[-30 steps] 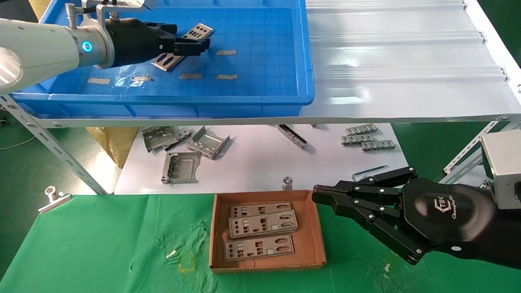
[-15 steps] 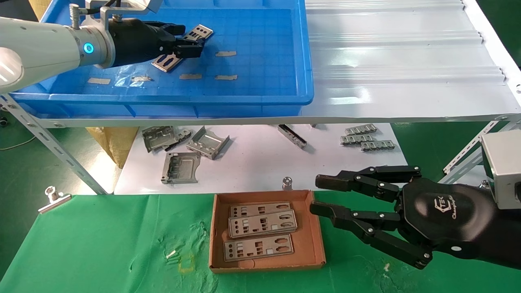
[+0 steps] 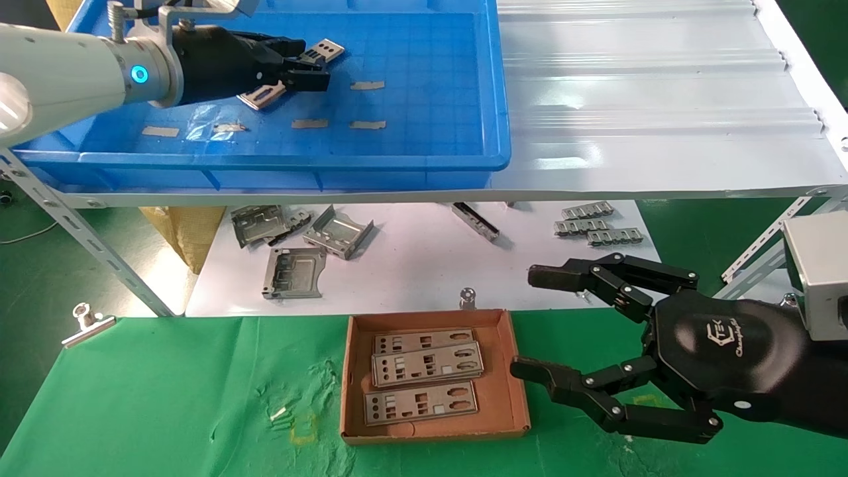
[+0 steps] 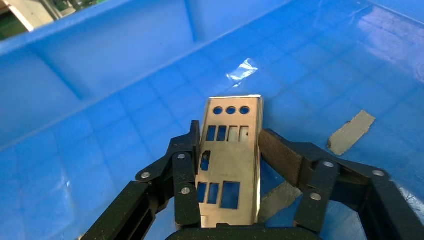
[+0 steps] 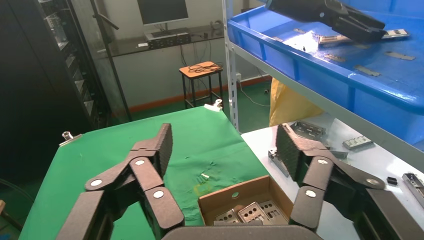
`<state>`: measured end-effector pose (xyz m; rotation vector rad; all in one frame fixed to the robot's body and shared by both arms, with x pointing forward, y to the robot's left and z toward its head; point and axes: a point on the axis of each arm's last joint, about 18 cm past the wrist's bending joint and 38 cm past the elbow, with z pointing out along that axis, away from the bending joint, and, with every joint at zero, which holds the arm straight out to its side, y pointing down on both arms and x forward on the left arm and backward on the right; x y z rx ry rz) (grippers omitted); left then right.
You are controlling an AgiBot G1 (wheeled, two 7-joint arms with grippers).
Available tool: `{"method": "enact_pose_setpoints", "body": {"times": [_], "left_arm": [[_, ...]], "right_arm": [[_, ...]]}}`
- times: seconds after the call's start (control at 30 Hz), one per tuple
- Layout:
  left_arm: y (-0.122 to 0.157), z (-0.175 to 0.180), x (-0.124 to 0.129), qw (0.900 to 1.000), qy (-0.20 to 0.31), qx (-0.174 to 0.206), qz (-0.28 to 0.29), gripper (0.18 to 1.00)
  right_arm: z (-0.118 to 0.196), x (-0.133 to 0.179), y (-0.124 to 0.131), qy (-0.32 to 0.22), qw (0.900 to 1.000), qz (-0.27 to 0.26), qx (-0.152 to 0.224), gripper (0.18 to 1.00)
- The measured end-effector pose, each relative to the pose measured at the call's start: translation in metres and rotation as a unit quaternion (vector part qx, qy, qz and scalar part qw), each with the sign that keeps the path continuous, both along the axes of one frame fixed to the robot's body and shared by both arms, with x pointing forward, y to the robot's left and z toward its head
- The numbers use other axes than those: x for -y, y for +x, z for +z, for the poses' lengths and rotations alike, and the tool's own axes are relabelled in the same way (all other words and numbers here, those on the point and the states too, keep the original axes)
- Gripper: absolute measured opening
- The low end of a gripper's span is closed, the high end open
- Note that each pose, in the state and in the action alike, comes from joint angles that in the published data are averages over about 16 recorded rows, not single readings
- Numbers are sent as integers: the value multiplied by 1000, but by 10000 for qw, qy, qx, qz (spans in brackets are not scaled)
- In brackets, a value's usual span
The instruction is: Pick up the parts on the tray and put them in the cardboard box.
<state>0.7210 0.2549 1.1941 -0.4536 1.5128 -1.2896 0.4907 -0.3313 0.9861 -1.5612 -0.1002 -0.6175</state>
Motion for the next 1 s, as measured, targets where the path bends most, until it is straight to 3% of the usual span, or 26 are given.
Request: {"method": "enact_pose_setpoints", "body": {"times": [0.23, 0.4, 0.73, 1.0], "left_arm": [[-28, 23, 2, 9979, 207, 257, -558, 426], [-55, 26, 6, 9898, 594, 368, -1243, 419], [-104, -2, 12, 9537, 1520, 458, -2556, 413], [-123, -33, 16, 9281, 1945, 405, -3150, 413]], "right_arm": [[0, 0, 0, 0, 10000, 0, 0, 810], [0, 0, 0, 0, 10000, 0, 0, 894], [0, 0, 0, 0, 10000, 0, 0, 984], [0, 0, 0, 0, 10000, 0, 0, 1000]]}}
